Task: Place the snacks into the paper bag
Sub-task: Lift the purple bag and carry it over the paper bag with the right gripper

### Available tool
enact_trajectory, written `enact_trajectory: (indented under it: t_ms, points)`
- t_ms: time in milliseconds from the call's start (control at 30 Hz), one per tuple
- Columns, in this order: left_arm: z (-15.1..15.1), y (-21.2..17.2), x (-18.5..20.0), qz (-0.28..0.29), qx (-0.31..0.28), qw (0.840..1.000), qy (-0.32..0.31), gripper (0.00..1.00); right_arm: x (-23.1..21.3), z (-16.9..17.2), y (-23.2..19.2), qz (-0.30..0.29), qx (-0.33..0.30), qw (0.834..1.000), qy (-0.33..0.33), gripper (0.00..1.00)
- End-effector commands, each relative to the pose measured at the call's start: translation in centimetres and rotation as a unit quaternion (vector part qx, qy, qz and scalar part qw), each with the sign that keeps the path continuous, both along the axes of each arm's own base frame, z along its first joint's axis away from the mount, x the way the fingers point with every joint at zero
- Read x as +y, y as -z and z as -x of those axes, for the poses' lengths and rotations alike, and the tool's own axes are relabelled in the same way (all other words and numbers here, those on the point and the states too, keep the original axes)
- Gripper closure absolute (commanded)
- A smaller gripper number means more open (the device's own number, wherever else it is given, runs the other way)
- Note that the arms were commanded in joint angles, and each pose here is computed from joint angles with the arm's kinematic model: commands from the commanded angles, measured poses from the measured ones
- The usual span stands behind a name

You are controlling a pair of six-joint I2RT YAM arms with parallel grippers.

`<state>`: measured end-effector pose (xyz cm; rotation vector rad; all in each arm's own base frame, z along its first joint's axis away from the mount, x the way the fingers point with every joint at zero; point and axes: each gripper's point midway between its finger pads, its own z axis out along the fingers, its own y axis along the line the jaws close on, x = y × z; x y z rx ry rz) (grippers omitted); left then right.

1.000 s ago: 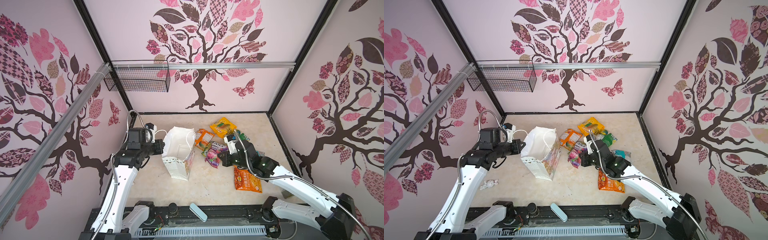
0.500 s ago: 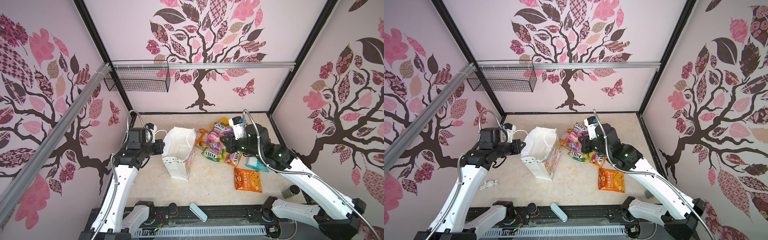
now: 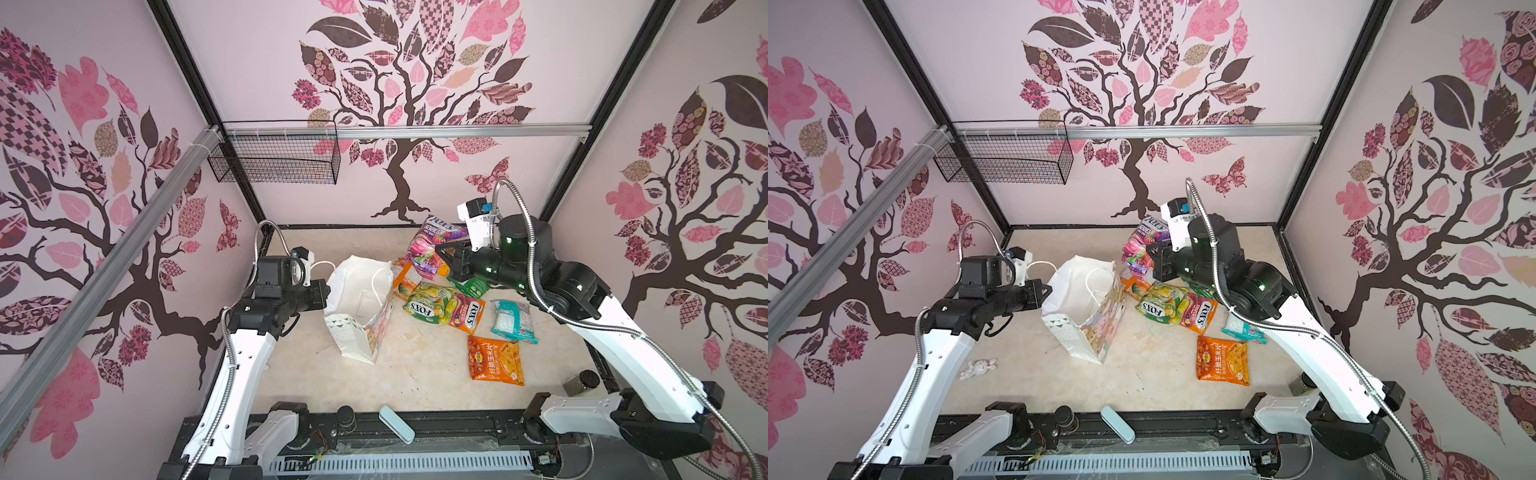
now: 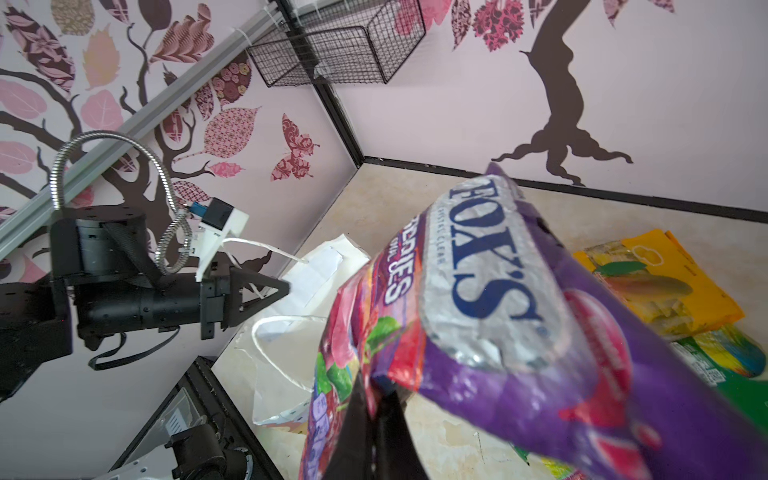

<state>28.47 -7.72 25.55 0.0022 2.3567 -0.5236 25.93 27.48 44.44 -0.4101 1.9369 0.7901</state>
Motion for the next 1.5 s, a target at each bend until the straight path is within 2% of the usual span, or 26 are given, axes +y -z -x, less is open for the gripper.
enact_trajectory:
  t_ms: [0, 100, 233, 500, 800, 967, 1267, 1467]
  points:
    - [0.2, -0.6, 0.2, -0.005, 0.005, 1.0, -0.008, 1.0, 2.7, 1.2, -3.1, 0.016, -0.048, 0.999, -0.015, 1.0]
    - [0.0, -0.9, 0.5, -0.007, 0.002, 1.0, -0.018, 1.0, 5.5, 2.0, -3.6, 0.039, -0.051, 0.997, -0.039, 1.0]
    - [0.0, -0.7, 1.3, -0.019, 0.002, 0.999, -0.04, 1.0, 7.9, 2.8, -3.6, 0.082, -0.071, 0.993, -0.036, 1.0]
    - [0.3, -0.9, 1.4, -0.017, 0.005, 0.999, -0.046, 1.0, 11.8, 4.6, -0.5, 0.152, -0.069, 0.984, -0.066, 1.0]
    - [0.6, -1.3, 1.2, -0.01, 0.002, 0.999, -0.04, 1.0, 12.7, 4.6, 4.8, 0.243, -0.032, 0.966, -0.086, 1.0]
    - [0.9, -2.2, 0.5, 0.003, -0.005, 1.0, -0.028, 1.0, 12.2, 3.7, 7.0, 0.297, -0.022, 0.952, -0.066, 1.0]
    - [1.6, -1.5, -1.8, 0.013, -0.003, 1.0, 0.008, 1.0, 13.1, 2.9, 8.7, 0.313, -0.014, 0.948, -0.06, 1.0]
    - [1.5, -1.1, -1.8, 0.019, -0.004, 1.0, 0.002, 1.0, 13.6, 2.5, 10.0, 0.314, 0.0, 0.947, -0.062, 1.0]
